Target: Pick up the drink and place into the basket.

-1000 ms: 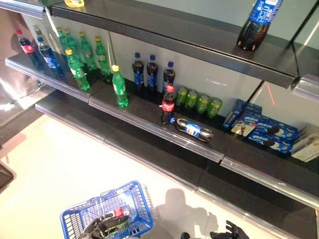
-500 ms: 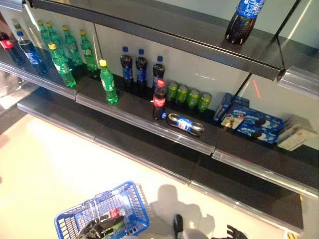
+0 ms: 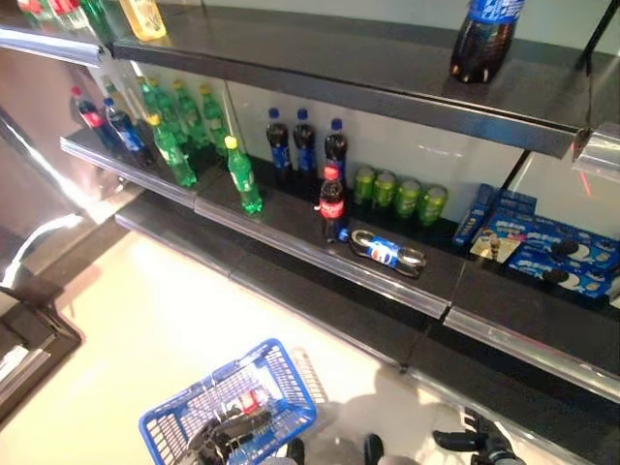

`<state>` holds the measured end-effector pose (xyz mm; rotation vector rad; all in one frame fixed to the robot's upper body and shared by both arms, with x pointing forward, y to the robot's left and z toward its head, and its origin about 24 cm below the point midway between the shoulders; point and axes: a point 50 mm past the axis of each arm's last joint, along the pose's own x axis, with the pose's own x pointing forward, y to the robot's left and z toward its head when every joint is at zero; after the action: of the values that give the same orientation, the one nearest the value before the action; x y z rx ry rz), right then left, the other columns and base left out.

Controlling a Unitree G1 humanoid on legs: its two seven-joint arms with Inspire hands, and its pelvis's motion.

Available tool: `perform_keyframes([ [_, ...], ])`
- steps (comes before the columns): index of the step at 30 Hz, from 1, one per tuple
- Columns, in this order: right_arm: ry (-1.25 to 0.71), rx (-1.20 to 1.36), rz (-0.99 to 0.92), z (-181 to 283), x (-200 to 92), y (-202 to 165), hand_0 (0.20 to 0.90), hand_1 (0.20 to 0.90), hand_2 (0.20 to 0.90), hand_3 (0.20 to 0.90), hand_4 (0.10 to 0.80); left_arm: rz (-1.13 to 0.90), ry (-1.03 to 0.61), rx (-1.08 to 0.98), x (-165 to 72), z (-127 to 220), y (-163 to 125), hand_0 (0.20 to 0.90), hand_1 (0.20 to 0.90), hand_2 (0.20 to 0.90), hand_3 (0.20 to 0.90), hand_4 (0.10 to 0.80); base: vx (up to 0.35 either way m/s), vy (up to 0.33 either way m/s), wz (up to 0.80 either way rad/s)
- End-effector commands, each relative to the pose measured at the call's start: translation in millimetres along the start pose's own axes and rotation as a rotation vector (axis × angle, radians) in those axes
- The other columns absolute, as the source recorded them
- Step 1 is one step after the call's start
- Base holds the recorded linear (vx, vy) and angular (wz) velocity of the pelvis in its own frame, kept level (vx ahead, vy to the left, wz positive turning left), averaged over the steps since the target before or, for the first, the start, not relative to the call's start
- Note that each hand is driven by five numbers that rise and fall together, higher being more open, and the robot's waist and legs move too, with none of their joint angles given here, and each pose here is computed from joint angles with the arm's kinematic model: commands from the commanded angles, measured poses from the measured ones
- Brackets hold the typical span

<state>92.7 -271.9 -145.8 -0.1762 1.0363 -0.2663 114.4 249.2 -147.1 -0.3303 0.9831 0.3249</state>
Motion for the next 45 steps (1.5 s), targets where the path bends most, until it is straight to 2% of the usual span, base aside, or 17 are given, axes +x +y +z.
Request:
perform_keyframes([
  [1, -0.047, -0.037, -0.024, 3, -2, -13, 0.9, 0.9, 0.9, 0.9, 0.8, -0.092, -0.247, -0.041, 4, 59, -12, 0.3, 0.3, 0.3, 0.2, 0.1, 0.119, 0.037, 0.02],
  [8, -0.024, -0.056, -0.002, -5, -4, -6, 0.9, 0.9, 0.9, 0.9, 0.8, -0.059, -0.213, -0.057, 1, 46, 4, 0.3, 0.3, 0.3, 0.2, 0.1, 0.072, 0.005, -0.03],
  [16, 0.007, -0.071, -0.003, -10, -4, -9, 0.9, 0.9, 0.9, 0.9, 0.8, -0.045, -0.199, -0.068, -1, 39, 6, 0.3, 0.3, 0.3, 0.2, 0.1, 0.076, -0.005, 0.0],
  [23, -0.016, -0.072, -0.021, 0, -2, -15, 0.9, 0.9, 0.9, 0.9, 0.8, -0.052, -0.241, -0.091, 1, 51, 1, 0.3, 0.3, 0.3, 0.2, 0.1, 0.001, 0.0, 0.01],
  [27, -0.135, -0.062, -0.034, 45, 9, -12, 0.9, 0.9, 0.9, 0.9, 0.8, -0.114, -0.35, -0.098, 6, 91, -29, 0.3, 0.3, 0.3, 0.2, 0.1, -0.288, -0.012, 0.19],
  [30, -0.206, -0.066, -0.038, 71, 12, -9, 0.9, 0.9, 0.9, 0.9, 0.8, -0.142, -0.4, -0.099, 6, 107, -42, 0.3, 0.3, 0.3, 0.2, 0.1, -0.229, -0.001, 0.09],
  [40, -0.389, -0.119, -0.044, 118, 11, -9, 0.9, 0.9, 0.9, 0.9, 0.8, -0.183, -0.465, -0.104, 5, 130, -55, 0.3, 0.3, 0.3, 0.2, 0.1, -0.123, 0.005, 0.05],
  [45, -0.556, -0.161, -0.039, 152, 4, 2, 0.9, 0.9, 0.9, 0.9, 0.8, -0.198, -0.505, -0.095, 3, 146, -62, 0.3, 0.3, 0.3, 0.2, 0.1, -0.12, -0.05, 0.02],
])
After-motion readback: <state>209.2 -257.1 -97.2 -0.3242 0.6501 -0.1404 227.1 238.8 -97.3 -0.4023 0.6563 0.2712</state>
